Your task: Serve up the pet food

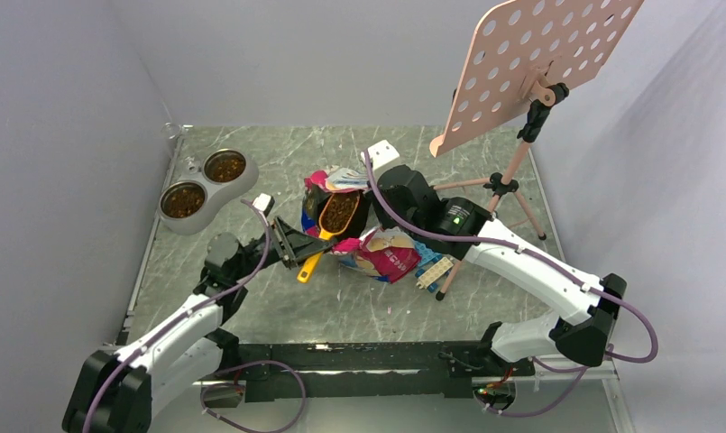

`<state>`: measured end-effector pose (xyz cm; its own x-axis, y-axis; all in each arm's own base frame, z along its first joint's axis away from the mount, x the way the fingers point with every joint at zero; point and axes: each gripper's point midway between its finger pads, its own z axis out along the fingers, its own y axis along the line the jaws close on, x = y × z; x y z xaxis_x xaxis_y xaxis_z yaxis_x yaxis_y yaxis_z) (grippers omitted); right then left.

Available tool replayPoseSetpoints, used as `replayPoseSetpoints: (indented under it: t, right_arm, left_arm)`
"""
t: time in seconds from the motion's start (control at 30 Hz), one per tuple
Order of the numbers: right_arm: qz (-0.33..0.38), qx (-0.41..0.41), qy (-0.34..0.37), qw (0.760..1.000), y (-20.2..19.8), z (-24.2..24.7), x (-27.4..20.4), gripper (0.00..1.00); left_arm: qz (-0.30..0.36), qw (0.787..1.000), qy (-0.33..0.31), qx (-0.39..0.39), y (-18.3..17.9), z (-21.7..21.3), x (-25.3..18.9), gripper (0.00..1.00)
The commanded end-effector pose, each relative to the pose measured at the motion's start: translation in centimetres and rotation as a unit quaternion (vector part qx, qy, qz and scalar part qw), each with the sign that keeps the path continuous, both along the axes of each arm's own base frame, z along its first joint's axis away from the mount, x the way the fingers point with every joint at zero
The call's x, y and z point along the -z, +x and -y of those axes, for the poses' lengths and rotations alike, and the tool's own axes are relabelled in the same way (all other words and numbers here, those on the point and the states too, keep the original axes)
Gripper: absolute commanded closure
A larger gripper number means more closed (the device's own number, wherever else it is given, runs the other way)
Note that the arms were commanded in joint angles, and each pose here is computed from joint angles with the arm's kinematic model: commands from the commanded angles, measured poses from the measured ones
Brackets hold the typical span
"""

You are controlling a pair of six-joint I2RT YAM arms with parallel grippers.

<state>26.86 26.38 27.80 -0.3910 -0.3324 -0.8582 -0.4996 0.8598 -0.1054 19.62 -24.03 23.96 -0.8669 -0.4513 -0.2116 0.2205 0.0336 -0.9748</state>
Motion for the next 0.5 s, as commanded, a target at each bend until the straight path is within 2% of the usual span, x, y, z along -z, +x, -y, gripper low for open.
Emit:
replayPoseSetpoints:
  t: [0.0, 0.2, 0.47]
  right_arm:
    - [0.052, 0.013, 0.048, 0.997, 0.1, 1.1, -4.5, 1.00]
    - [0.060, 0.057, 0.053, 0.995, 0.8, 2.2, -5.2, 1.00]
    - [0.045, 0.110, 0.036, 0.992, 2.2, 3.4, -4.7, 1.00]
  left_arm:
    - [0.069, 0.997, -0.018, 0.009, -2.2, -0.7, -1.5, 1.00]
    - [0.079, 0.996, -0.023, 0.016, -3.7, -1.2, -1.9, 1.00]
    - [0.109, 0.993, -0.045, 0.007, -5.3, -2.1, -4.8, 1.00]
